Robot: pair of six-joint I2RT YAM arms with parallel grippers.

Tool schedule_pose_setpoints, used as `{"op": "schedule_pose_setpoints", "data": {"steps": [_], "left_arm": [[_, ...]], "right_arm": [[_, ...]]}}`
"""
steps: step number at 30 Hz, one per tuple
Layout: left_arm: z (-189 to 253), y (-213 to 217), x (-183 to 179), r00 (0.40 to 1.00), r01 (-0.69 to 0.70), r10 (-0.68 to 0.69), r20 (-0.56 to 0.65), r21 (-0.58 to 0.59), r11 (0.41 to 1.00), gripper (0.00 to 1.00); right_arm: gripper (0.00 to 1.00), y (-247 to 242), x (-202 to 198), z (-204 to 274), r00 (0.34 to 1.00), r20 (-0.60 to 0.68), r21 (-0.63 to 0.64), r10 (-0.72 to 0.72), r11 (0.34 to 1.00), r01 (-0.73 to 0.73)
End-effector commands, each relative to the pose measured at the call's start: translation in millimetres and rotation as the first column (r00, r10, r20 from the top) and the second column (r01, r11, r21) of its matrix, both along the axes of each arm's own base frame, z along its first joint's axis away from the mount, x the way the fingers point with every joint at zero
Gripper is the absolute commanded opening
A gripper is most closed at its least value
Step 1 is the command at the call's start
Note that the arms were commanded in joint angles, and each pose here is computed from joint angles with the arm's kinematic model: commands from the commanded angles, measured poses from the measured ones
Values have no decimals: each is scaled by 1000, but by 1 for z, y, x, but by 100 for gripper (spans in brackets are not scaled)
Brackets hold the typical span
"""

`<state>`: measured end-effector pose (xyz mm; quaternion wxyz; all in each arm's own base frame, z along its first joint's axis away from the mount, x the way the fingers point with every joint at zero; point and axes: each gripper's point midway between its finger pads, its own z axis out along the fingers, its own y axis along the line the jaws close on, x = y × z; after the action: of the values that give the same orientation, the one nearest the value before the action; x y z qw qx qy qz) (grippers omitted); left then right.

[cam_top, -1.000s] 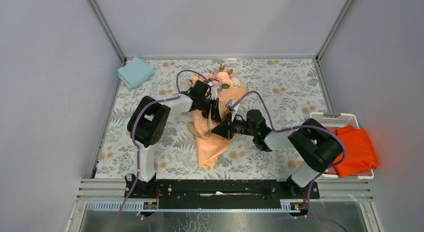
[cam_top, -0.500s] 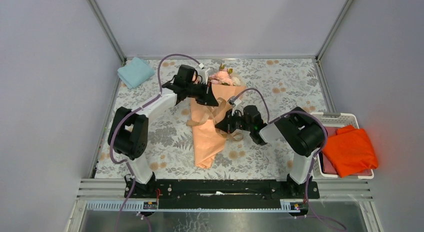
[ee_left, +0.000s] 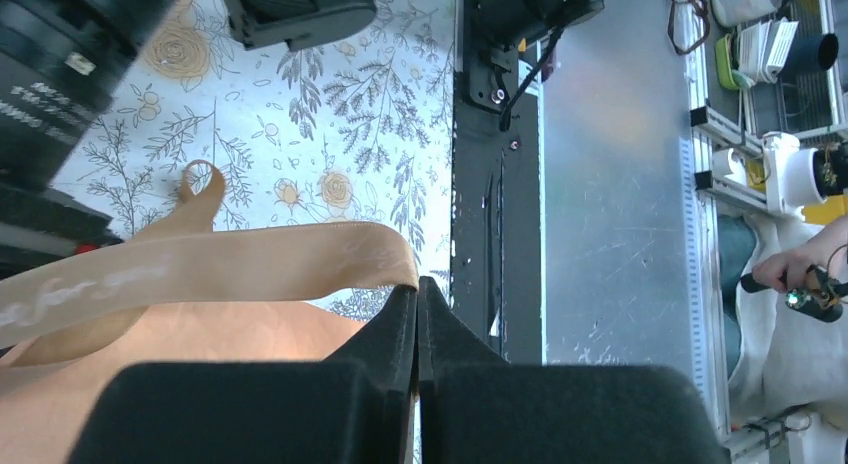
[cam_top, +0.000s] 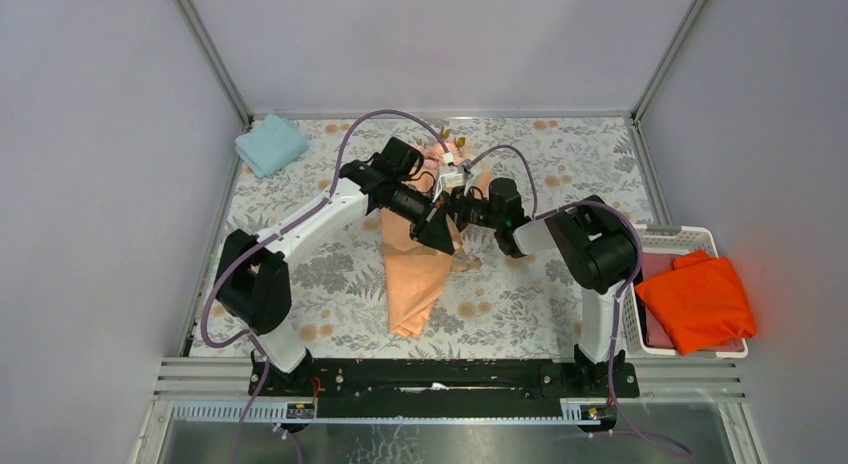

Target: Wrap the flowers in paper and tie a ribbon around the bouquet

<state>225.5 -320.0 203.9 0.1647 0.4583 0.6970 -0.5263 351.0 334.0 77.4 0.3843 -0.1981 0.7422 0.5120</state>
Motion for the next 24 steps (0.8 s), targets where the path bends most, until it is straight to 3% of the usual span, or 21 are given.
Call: {"op": "schedule_pose_setpoints", "data": {"steps": [1, 6, 11, 16, 24], "left_arm": [[3, 2, 3, 995, 31, -31, 90, -1, 1000, 0], [-45, 0, 85, 935, -264, 234, 266, 83, 961, 0], [-65, 11, 127, 925, -344, 321, 204, 87, 935, 0], [-85, 15, 124, 924, -331, 301, 236, 98, 939, 0], [-119, 19, 133, 907, -383, 341, 247, 147, 912, 0]], "right_arm": [[0, 13, 7, 20, 998, 34, 47, 53, 997, -54], [0, 15, 6, 18, 997, 21, 43, 68, 997, -69], [2, 11, -1, 15, 997, -11, 35, 74, 997, -74], [33, 2, 11, 23, 997, -67, 9, 26, 1000, -25], [51, -36, 27, 37, 972, -205, -162, -112, 984, 79]]}}
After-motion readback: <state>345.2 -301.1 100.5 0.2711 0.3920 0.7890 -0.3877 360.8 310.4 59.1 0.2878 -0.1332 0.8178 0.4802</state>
